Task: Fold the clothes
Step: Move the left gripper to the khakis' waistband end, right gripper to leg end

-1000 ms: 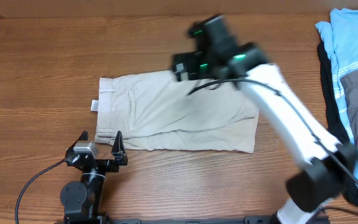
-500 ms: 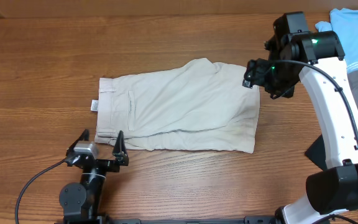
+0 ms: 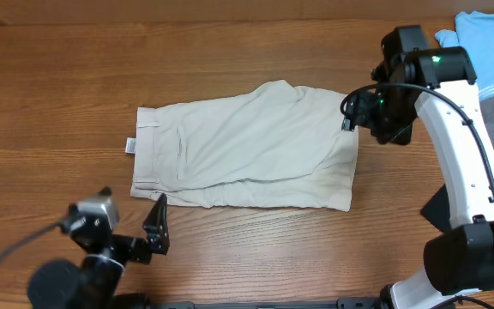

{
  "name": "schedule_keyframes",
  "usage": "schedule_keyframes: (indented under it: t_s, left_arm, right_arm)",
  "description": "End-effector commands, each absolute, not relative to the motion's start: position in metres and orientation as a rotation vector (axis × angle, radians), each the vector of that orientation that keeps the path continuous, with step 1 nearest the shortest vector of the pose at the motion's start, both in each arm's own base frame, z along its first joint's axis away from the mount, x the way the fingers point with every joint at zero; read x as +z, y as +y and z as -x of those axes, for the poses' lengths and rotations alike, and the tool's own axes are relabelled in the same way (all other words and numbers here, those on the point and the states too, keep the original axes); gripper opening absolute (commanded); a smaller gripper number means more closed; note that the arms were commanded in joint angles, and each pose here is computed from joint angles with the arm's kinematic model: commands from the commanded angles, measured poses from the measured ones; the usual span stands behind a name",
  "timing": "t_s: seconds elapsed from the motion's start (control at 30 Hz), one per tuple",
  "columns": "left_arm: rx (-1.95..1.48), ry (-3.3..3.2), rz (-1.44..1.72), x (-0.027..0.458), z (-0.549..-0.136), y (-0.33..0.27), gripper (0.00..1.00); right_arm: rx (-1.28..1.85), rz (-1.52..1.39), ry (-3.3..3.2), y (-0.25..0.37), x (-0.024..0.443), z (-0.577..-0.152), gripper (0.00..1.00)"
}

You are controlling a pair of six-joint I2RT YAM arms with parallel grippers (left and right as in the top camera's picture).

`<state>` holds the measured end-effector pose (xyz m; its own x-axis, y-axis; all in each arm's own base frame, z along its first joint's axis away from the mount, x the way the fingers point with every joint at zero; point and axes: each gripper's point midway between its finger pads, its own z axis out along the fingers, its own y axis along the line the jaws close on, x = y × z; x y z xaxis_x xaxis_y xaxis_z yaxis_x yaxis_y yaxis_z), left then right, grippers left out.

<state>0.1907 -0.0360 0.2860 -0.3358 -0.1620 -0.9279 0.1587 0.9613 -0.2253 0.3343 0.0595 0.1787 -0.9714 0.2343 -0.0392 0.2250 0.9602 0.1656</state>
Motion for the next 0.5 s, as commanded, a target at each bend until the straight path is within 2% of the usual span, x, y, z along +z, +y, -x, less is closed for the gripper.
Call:
schedule_keyframes:
  t_s: [0.0, 0.23, 0.37, 0.47]
  left_arm:
    - [-0.293, 2.101, -0.023, 0.284, -0.208, -0.033, 1.00]
    - [-0.352, 2.474, 0.040, 0.258, -0.243, -0.032, 1.00]
    - [-0.408, 2.599, 0.098, 0.230, -0.264, -0.033, 1.00]
    - [-0.458, 2.705, 0.147, 0.203, -0.274, -0.036, 1.00]
  right_arm:
    - [0.224, -0.444, 3.100, 0.056, 0.155, -0.323, 0.78]
    - [0.451, -0.457, 3.172, 0.080, 0.104, -0.305, 0.73]
    - [0.494, -0.504, 3.141, 0.084, 0.077, -0.307, 0.64]
    - [0.502, -0.571, 3.105, 0.085, 0.062, -0.310, 0.62]
